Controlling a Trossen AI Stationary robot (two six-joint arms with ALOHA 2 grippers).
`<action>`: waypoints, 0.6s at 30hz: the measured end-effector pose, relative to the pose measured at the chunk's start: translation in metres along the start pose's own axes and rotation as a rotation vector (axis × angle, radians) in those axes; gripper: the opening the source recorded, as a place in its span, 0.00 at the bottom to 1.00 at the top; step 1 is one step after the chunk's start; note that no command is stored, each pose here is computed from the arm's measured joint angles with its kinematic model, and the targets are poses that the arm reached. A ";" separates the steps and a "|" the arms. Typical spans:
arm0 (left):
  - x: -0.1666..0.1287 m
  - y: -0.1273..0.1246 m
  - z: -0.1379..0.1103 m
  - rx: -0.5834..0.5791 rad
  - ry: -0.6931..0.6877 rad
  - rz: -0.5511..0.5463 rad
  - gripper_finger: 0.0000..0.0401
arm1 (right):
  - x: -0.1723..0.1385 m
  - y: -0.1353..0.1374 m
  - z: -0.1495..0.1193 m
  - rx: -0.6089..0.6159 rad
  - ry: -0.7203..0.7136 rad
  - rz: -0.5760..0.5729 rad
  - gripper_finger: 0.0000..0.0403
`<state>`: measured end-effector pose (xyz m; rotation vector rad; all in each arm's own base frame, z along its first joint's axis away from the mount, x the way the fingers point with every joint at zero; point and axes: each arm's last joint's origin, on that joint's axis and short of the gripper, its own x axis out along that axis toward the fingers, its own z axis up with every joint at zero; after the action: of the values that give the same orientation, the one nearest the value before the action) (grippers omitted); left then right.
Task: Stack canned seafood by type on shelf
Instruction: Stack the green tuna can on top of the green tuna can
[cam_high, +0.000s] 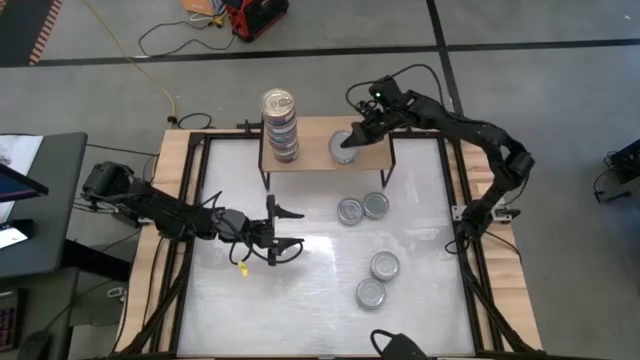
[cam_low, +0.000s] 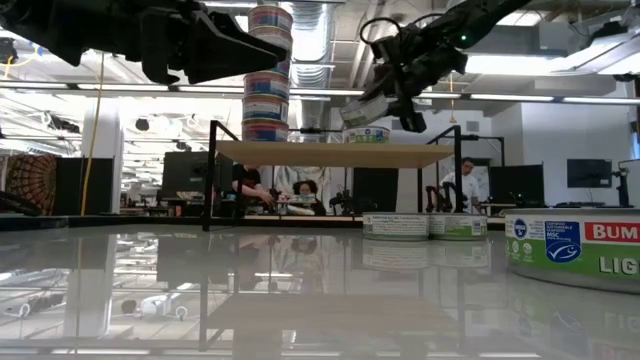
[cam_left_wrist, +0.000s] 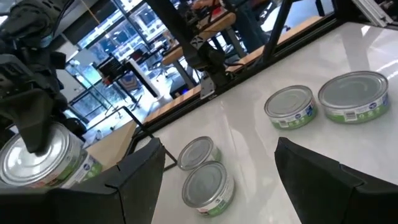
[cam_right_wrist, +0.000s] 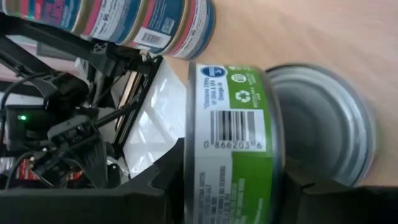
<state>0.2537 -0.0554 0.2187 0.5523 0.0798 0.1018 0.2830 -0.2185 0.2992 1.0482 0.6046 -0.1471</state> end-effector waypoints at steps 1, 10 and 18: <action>0.000 0.000 0.000 -0.001 -0.002 0.001 0.72 | 0.001 0.000 0.000 0.001 0.004 0.004 0.45; -0.002 -0.005 0.003 -0.010 -0.005 0.000 0.72 | -0.004 -0.007 0.005 0.003 -0.015 -0.002 0.40; -0.004 -0.008 0.004 -0.004 0.000 -0.001 0.72 | -0.016 -0.019 0.010 0.030 -0.046 -0.032 0.51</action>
<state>0.2511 -0.0646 0.2186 0.5480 0.0802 0.1007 0.2663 -0.2394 0.2967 1.0619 0.5788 -0.2082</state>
